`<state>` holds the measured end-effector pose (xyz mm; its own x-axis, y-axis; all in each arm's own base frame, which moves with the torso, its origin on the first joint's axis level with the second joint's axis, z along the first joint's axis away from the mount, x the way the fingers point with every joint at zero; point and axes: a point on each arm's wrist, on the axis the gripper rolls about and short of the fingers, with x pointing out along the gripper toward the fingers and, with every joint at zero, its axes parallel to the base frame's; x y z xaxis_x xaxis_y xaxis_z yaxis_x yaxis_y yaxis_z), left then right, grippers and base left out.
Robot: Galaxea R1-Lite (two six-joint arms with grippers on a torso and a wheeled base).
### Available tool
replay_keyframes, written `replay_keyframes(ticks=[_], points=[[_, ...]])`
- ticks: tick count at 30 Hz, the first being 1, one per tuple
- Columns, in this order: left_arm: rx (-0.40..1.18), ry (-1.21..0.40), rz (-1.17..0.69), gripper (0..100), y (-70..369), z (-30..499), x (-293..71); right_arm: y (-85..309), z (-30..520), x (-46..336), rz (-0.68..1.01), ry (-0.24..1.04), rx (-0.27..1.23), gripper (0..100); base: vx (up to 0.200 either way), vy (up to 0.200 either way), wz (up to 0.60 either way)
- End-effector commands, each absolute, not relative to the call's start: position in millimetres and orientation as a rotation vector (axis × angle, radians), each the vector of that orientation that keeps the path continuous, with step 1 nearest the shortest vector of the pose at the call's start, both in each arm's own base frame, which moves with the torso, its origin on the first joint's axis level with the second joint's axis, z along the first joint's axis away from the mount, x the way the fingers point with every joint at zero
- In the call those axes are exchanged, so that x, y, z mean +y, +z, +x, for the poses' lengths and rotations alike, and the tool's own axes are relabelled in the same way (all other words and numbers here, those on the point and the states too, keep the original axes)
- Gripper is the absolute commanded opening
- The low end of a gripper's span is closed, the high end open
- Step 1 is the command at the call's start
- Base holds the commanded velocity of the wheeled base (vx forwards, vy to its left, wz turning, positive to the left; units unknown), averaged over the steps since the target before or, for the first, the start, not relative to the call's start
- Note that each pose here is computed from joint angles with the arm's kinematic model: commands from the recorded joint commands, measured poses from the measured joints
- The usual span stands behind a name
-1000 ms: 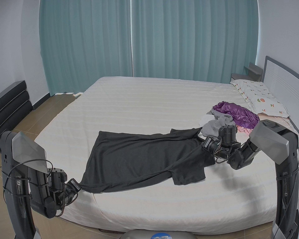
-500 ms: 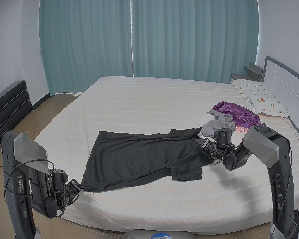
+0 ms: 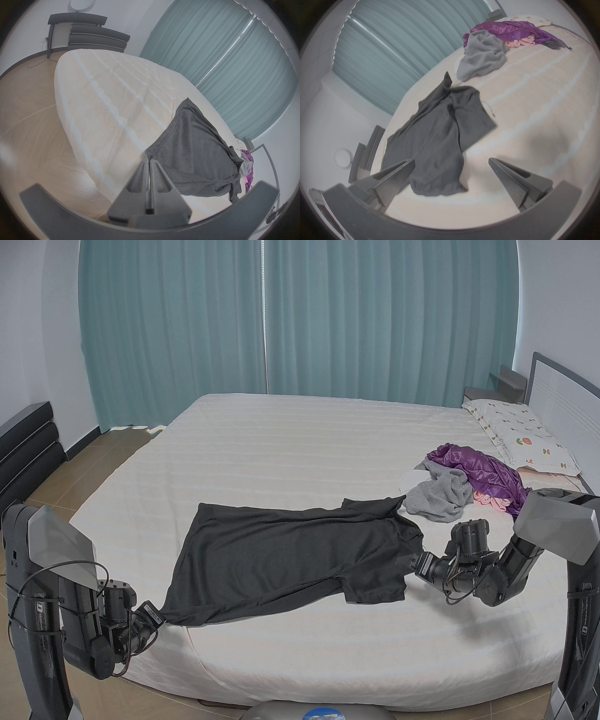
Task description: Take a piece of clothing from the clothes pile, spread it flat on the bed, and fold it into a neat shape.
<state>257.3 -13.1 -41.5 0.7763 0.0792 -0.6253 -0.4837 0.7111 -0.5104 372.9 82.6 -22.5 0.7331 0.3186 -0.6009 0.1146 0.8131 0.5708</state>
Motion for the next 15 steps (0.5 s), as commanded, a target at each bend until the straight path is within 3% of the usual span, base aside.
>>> replay_keyframes(ticks=[1,12,13,15], points=[[0.61,0.334,-0.72,0,-41,258,-13,-30,348,93,0.578,0.162,0.817,100,0.0,0.0,0.0],[0.61,0.334,-0.72,0,-42,258,-13,-56,362,114,0.557,0.191,0.815,100,0.0,0.0,0.0],[0.61,0.334,-0.72,0,-42,258,-13,-54,366,114,0.557,0.191,0.803,0,0.0,0.0,0.0],[0.611,0.334,-0.718,0,-42,258,-13,-54,366,113,0.557,0.189,0.801,0,0.0,0.0,0.0]])
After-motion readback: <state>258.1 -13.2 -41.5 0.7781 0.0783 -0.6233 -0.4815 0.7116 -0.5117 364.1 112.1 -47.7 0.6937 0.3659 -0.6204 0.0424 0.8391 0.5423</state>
